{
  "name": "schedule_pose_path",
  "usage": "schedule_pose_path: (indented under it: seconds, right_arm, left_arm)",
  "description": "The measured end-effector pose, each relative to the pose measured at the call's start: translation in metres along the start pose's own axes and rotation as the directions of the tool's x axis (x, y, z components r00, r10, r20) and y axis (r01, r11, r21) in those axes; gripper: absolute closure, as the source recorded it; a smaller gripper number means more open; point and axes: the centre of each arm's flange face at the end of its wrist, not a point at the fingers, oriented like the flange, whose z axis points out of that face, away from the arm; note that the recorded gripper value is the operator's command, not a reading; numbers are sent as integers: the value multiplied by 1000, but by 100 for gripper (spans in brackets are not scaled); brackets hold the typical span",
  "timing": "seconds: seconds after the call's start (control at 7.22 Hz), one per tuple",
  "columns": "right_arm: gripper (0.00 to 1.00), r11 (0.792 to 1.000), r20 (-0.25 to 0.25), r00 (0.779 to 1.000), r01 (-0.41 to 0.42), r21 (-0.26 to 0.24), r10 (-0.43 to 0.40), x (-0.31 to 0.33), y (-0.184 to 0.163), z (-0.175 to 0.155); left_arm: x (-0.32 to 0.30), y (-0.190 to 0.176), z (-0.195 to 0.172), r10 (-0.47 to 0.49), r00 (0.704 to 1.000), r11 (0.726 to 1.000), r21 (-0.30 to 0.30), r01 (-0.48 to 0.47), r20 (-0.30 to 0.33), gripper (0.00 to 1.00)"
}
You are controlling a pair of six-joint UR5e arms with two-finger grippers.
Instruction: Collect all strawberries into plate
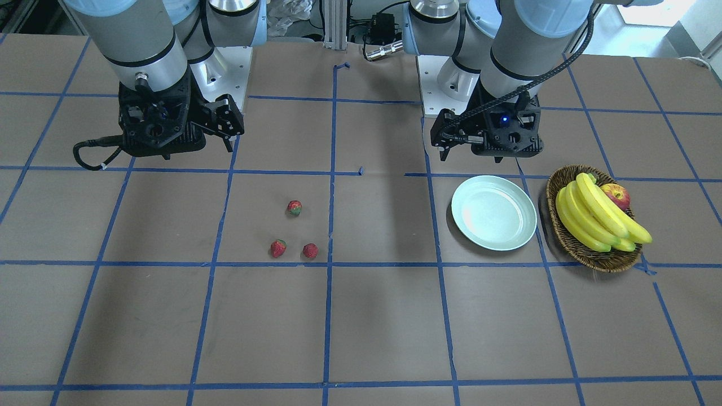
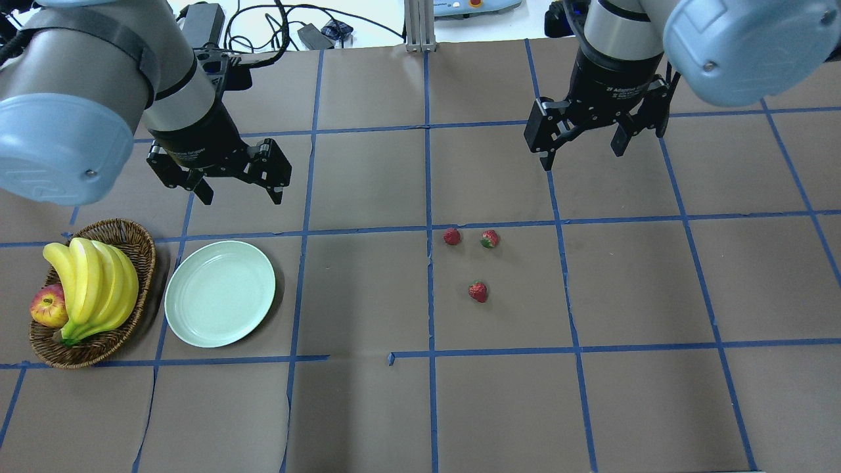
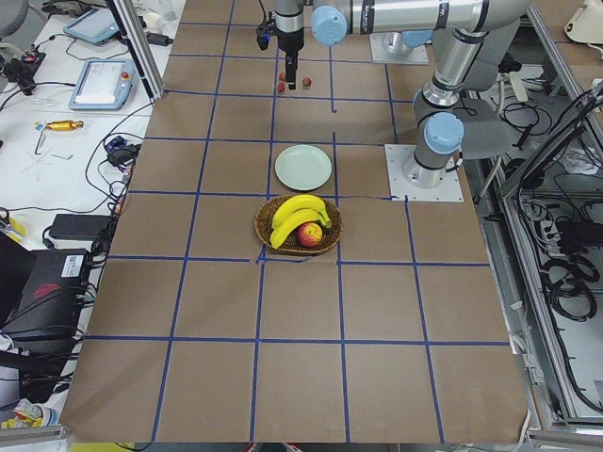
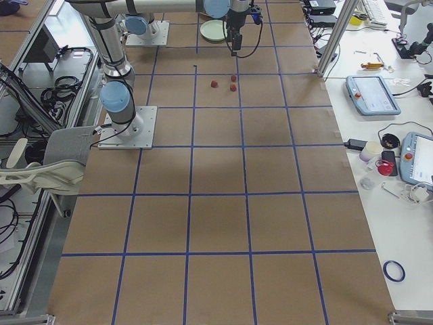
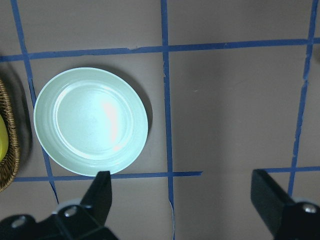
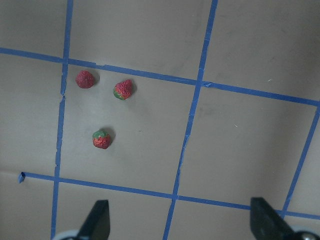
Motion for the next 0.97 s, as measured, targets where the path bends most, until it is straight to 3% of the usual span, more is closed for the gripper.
schedule_pose_path:
  seconds: [0.69,0.97]
  right_arm:
    - [0,1000,-8,1000,-2,-5,2,3,-4,5]
    - [0,1000,-10,1000,-4,-8,4,4,-5,6]
  left_arm:
    - [2,-1,3,22,1000,1000,-8,-22,-8,0]
    - [4,-2,5,76,997,997,-11,-76,-5,0]
